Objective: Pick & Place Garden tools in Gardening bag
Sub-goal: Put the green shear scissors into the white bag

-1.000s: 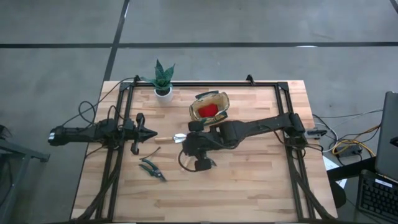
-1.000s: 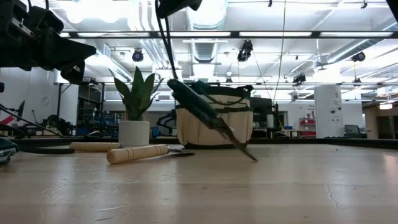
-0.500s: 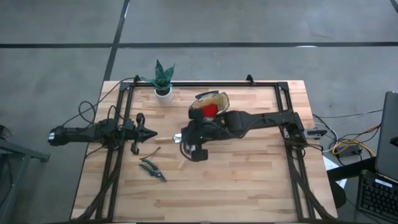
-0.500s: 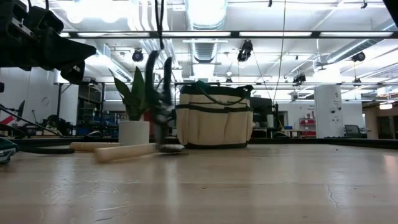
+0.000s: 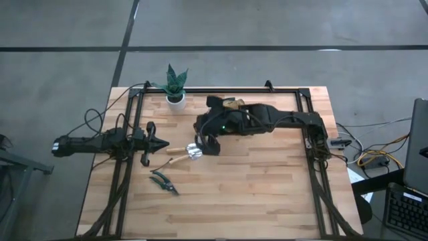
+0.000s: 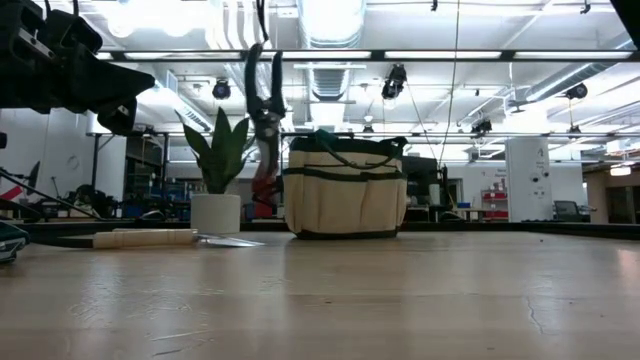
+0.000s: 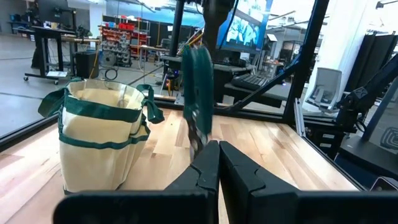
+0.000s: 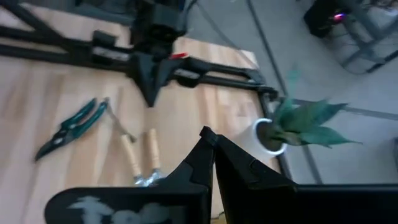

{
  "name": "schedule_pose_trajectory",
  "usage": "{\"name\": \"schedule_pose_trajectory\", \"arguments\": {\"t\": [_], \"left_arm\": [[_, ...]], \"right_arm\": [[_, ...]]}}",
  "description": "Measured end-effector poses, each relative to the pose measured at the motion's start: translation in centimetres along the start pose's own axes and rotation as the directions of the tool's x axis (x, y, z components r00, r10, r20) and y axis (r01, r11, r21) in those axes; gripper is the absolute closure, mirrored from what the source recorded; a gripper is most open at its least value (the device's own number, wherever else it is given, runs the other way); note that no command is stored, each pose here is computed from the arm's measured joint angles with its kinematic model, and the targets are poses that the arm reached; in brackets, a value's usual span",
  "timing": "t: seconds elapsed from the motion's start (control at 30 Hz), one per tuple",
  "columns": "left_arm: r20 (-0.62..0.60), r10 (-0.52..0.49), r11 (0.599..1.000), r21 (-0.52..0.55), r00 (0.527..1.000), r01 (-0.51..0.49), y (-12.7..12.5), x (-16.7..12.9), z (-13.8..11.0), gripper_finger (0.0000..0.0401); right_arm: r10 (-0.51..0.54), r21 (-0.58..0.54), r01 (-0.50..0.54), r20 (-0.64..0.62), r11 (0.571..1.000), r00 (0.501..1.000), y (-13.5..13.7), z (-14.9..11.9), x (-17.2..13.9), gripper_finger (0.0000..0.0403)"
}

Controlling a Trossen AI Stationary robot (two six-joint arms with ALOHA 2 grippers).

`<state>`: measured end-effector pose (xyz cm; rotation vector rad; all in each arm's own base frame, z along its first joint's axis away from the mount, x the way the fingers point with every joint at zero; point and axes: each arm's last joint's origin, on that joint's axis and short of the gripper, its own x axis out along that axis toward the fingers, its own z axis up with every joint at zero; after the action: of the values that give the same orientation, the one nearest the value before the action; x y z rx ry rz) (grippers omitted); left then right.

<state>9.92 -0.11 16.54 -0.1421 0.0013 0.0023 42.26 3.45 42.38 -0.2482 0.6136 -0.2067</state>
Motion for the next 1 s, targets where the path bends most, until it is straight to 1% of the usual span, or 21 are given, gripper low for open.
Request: {"name": "schedule_pose_trajectory", "arguments": {"t": [0.13, 0.37, 0.43, 0.6, 1.0], "left_arm": [[0.000, 0.000, 1.000, 0.000, 1.000, 0.000, 0.0, 0.0, 0.0, 0.0389], [0.000, 0.000, 1.000, 0.000, 1.000, 0.000, 0.0, 0.0, 0.0, 0.0389], [0.000, 0.000, 1.000, 0.000, 1.000, 0.000, 0.0, 0.0, 0.0, 0.0389], [0.000, 0.000, 1.000, 0.000, 1.000, 0.000, 0.0, 0.0, 0.0, 0.0389], [0.000, 0.000, 1.000, 0.000, 1.000, 0.000, 0.0, 0.0, 0.0, 0.0389]], "right_arm": [[-0.052, 0.018, 0.051, 0.019, 0.999, 0.998, -0.8, 0.2, -0.3, 0.0395], [-0.215, 0.032, 0.213, 0.053, 0.977, 0.975, -1.8, 0.8, -1.5, 0.0395], [-0.254, 0.052, 0.251, 0.068, 0.967, 0.965, -2.3, 1.0, -2.0, 0.0395], [-0.307, 0.079, 0.301, 0.077, 0.950, 0.949, -3.2, 1.2, -2.2, 0.0395], [-0.351, 0.107, 0.344, 0.066, 0.933, 0.934, -4.7, 1.0, -1.5, 0.0395]]}}
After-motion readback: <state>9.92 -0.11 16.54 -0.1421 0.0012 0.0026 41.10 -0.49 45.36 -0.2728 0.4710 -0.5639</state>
